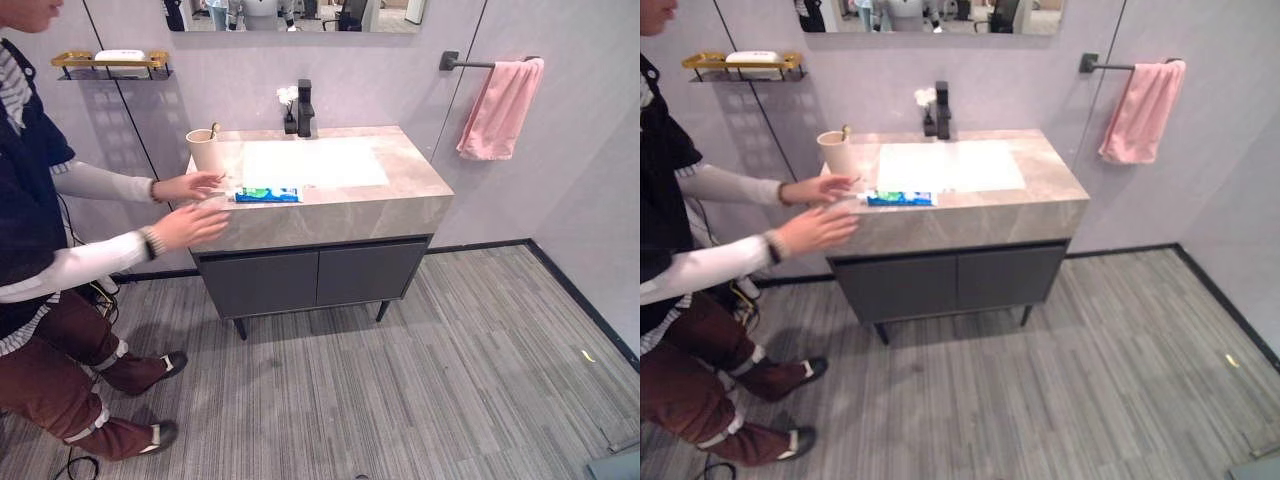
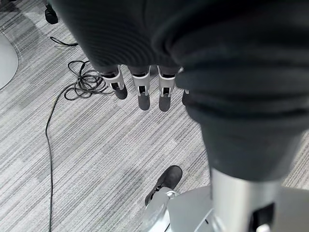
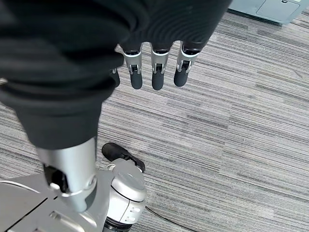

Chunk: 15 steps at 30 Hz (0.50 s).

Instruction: Put brush and paste in cup on sink, flatten towel.

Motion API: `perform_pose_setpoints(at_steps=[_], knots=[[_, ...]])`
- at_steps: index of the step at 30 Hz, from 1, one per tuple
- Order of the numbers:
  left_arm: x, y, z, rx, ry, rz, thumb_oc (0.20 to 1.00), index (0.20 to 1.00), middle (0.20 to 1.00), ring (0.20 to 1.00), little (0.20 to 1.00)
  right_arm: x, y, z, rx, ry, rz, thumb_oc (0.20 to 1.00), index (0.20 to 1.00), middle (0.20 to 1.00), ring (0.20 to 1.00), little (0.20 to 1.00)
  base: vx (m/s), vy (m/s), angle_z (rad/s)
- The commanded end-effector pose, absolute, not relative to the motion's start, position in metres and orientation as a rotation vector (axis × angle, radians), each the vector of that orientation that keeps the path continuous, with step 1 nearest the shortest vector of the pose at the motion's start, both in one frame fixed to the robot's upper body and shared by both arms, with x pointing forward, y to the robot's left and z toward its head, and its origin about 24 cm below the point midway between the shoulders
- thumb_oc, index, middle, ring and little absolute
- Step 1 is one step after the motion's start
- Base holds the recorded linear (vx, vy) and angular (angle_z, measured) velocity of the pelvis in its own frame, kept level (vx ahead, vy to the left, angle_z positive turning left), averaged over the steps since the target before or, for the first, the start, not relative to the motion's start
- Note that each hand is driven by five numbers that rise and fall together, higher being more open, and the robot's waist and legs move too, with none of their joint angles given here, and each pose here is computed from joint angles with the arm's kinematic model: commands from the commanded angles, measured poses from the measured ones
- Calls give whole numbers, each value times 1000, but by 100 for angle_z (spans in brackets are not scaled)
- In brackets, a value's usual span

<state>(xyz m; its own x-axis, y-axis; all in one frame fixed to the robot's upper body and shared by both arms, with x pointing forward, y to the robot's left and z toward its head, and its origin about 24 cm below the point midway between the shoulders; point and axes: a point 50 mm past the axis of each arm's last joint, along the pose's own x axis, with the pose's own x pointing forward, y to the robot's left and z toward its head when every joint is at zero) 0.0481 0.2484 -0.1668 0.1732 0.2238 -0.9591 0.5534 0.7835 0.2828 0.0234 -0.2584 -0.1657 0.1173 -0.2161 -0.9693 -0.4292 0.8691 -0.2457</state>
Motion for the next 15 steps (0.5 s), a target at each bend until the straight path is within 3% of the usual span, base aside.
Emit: perform_pose_setpoints(at_steps=[1, 15], knots=[[62, 242, -167, 661, 1361, -257, 1000, 1000, 1000, 1000, 1000, 30, -269, -162, -601, 1486, 179, 1000, 1000, 1000, 1000, 1000, 0, 0, 0], [48, 243, -168, 530, 1399, -149, 1000, 1000, 1000, 1000, 1000, 31, -267, -163, -476, 1432, 54, 1000, 1000, 1000, 1000, 1000, 0, 0, 0]])
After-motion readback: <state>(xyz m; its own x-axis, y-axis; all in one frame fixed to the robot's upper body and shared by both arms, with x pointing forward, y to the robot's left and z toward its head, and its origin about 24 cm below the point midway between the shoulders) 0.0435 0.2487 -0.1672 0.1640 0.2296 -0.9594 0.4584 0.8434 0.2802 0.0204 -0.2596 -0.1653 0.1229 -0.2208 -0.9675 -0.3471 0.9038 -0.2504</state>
